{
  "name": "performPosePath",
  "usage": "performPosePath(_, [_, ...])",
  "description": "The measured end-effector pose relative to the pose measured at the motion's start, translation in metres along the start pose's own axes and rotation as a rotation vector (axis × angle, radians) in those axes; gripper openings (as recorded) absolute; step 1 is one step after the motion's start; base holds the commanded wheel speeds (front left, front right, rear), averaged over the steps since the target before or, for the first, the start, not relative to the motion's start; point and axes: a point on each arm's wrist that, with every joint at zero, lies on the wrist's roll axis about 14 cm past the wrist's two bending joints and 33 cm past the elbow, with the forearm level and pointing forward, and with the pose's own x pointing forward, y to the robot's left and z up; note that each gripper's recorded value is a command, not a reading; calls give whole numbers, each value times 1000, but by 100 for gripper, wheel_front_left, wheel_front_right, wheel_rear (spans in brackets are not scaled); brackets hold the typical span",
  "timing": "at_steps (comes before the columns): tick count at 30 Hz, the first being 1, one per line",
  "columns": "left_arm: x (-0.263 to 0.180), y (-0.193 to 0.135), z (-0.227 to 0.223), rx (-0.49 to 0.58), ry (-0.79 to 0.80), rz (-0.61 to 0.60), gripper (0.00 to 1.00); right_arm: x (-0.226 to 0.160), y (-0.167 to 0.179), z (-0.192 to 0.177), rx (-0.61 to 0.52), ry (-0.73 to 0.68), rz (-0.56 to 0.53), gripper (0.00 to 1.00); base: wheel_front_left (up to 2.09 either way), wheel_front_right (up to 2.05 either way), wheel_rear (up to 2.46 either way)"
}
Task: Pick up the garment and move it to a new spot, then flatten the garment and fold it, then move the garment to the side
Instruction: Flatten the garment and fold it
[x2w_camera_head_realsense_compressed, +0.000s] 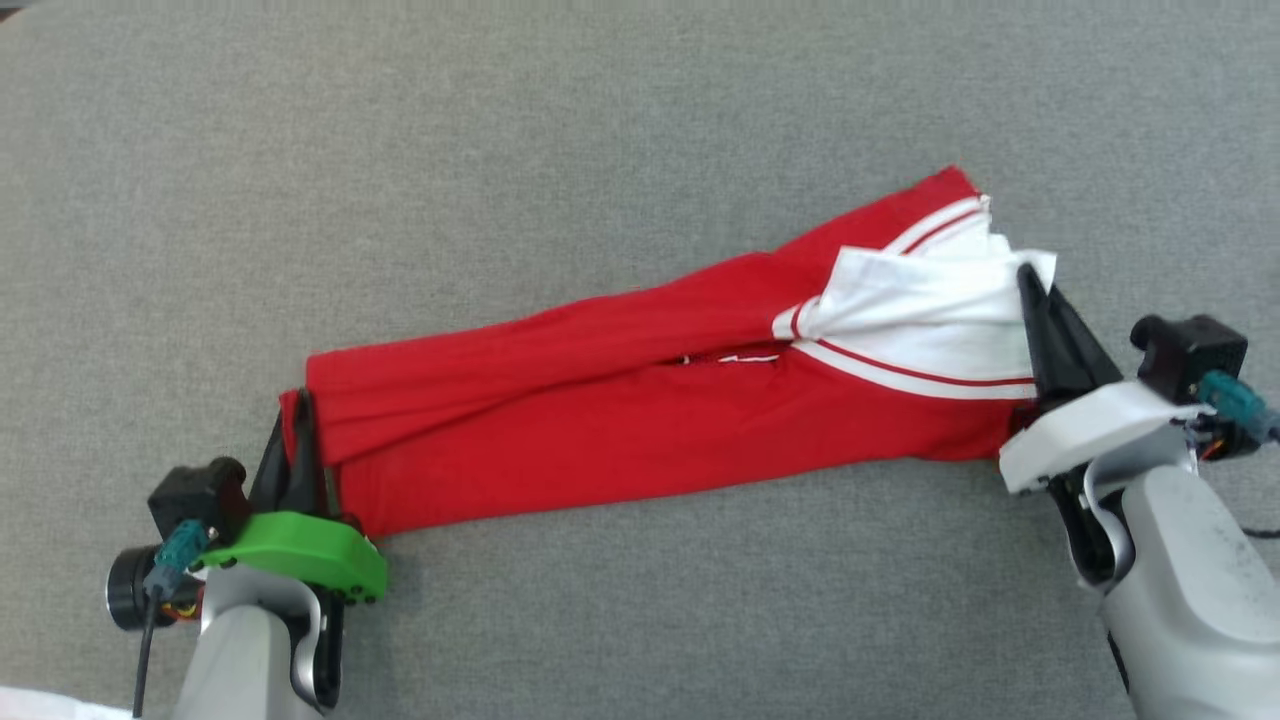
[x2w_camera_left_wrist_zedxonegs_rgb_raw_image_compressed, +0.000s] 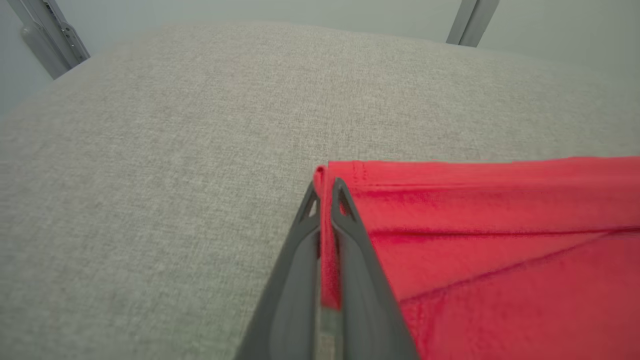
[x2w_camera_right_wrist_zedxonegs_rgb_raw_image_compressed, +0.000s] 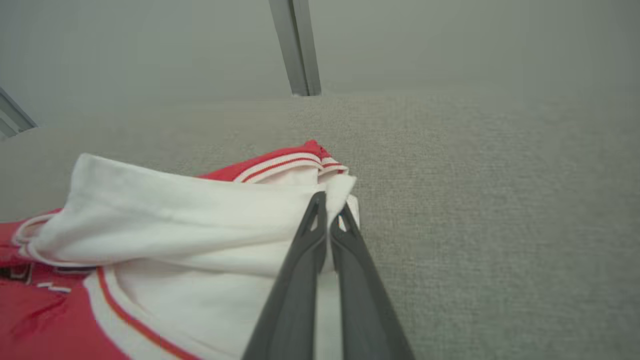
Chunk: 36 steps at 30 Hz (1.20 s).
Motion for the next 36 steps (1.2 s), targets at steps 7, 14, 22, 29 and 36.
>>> performPosePath(7, [-30,11,-12,-36,25,58,100,-36,-8,-14,8,56,-36,100,0,0,0])
performPosePath(14, [-49,3,-6,-51,-6,63,100,-31,-11,14,-1,-22,-38,100,0,0,0])
performPosePath(22, [-53,2,4,-58,-37,72,100,6,15,-3,-52,105,46,100,0,0,0])
performPosePath(29, [-54,6,9,-68,-51,90,100,6,18,-56,-70,314,38,100,0,0,0])
performPosePath(36, [-52,4,8,-69,-47,83,100,2,20,-67,-48,339,24,0,0,0,0])
